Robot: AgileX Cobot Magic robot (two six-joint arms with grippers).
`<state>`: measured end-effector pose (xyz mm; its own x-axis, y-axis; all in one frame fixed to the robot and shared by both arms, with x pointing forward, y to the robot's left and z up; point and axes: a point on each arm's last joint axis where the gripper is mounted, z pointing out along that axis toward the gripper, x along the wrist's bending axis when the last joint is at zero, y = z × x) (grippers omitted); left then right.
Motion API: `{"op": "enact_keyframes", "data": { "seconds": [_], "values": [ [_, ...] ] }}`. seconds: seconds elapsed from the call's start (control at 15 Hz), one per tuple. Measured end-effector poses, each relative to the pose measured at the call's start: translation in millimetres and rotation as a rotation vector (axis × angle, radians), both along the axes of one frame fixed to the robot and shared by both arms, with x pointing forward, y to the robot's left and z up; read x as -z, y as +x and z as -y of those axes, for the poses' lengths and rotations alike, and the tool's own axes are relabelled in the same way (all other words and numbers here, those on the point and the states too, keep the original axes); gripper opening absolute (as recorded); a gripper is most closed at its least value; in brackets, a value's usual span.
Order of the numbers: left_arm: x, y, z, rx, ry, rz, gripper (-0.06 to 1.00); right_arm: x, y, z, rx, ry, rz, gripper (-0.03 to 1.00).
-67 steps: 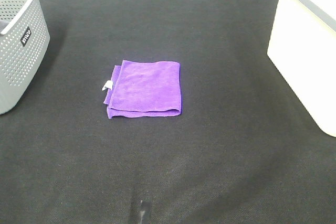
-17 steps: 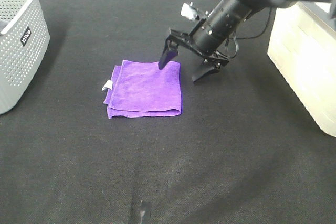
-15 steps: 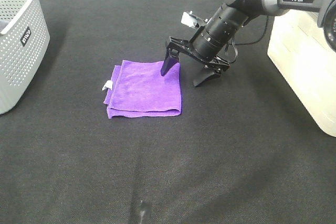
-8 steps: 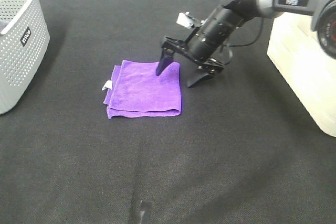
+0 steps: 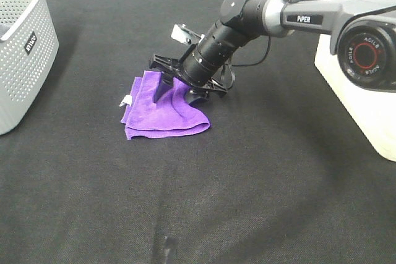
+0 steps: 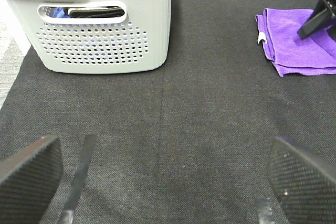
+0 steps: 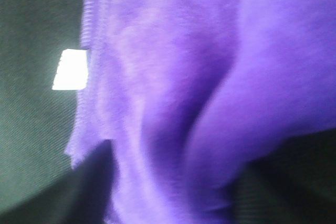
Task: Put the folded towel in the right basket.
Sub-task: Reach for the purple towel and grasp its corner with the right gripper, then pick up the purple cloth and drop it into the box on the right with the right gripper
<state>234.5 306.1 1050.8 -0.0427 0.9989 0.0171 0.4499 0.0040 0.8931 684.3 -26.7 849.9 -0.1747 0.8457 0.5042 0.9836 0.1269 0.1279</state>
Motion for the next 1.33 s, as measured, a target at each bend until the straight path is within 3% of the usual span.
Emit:
{"op": "enact_keyframes", "data": {
  "seconds": [0.13,0.2,0.27,0.47,0.53,0.73,0.87,1.07,1.2,1.33],
  "values": [
    [0,0,0,0.0,0.0,0.0,0.99,1,0,2,-0.003,-0.028,0.007,0.21],
    [0,0,0,0.0,0.0,0.0,0.99,1,0,2,-0.003,-0.028,0.007,0.21],
    [0,0,0,0.0,0.0,0.0,0.99,0,0,2,-0.006,-0.031,0.012,0.1],
    [0,0,0,0.0,0.0,0.0,0.99,-17,-3,4,-0.06,-0.065,0.046,0.1],
    [0,0,0,0.0,0.0,0.0,0.99,-40,-8,9,-0.107,-0.096,0.056,0.1],
    [0,0,0,0.0,0.0,0.0,0.99,-132,-8,36,-0.083,-0.051,0.169,0.1],
    [0,0,0,0.0,0.0,0.0,0.99,-198,-6,89,-0.009,-0.047,0.267,0.1],
    [0,0,0,0.0,0.0,0.0,0.99,-274,-16,184,0.144,-0.178,0.426,0.1],
    [0,0,0,0.0,0.0,0.0,0.99,-310,-29,251,0.285,-0.283,0.507,0.1],
    [0,0,0,0.0,0.0,0.0,0.99,-323,-40,304,0.411,-0.34,0.521,0.1]
  ]
}}
